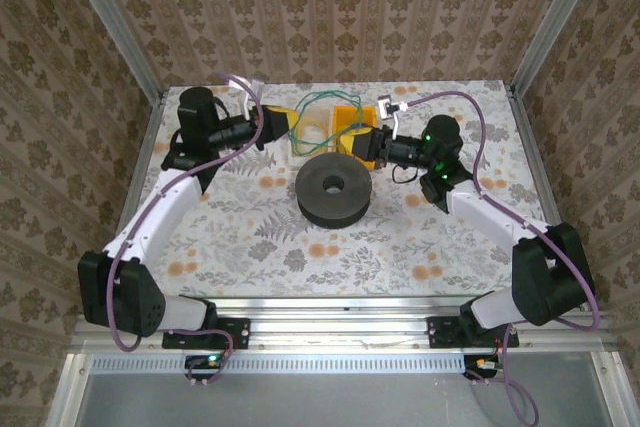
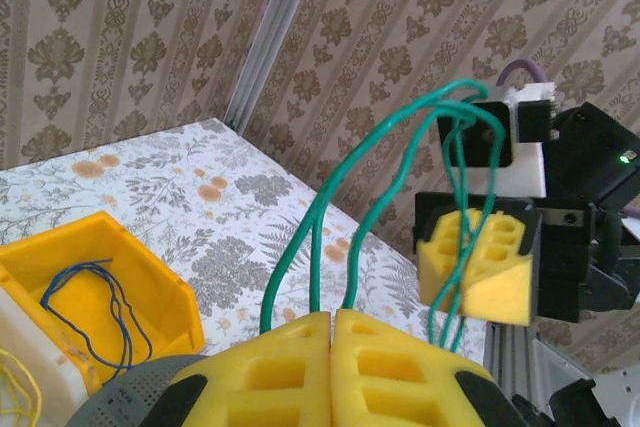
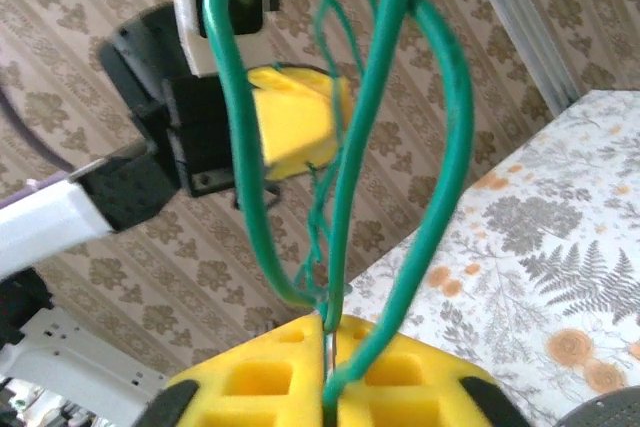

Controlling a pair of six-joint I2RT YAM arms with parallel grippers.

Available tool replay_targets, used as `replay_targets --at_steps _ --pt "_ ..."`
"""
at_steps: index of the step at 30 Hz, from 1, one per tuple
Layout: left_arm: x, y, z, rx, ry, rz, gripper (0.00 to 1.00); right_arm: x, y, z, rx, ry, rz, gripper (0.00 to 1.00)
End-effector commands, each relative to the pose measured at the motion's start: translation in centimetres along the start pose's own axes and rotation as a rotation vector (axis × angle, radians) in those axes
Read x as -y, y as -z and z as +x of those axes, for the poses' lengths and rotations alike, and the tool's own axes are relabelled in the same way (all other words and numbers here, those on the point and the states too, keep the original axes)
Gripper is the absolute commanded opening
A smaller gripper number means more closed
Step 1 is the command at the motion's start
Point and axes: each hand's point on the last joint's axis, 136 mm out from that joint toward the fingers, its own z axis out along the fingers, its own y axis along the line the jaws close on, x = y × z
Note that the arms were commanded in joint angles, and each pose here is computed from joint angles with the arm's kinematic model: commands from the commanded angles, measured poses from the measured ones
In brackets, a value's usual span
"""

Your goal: Wrap the cables

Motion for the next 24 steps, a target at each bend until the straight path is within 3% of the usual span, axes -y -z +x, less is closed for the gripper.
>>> replay_targets --at_steps 1,2,3,6,12,18,24 --pt "1.4 1.3 -2.1 0.010 -0.096 -0.025 0.00 0.7 0.8 1.2 -0.034 0.025 0.089 0.53" --pt "1.5 1.3 -2.1 0.003 -0.101 -0.027 0.00 1.1 0.9 1.5 -0.050 0.024 0.117 0.73" --pt "1.5 1.4 -2.1 -0.004 -0.104 -0.030 0.00 1.5 1.2 1.9 -0.076 0.023 0.151 0.86" --pt "1.3 1.5 -1.9 -0.026 -0.111 -0.042 0.00 1.7 2.1 2.3 -0.131 0.064 0.227 1.00" --pt "1.5 1.7 -1.3 -0.061 -0.132 -0.048 0.00 0.4 4.4 0.6 -0.168 0.156 0.303 1.00" --pt "1.6 1.9 0.1 -0.145 -0.181 -0.097 0.00 -0.9 7.5 -3.2 -0.112 0.240 0.370 1.00" --pt "1.9 1.4 2.1 -0.271 -0.262 -0.147 0.00 -2.2 5.1 -6.5 -0.144 0.299 0.322 0.98"
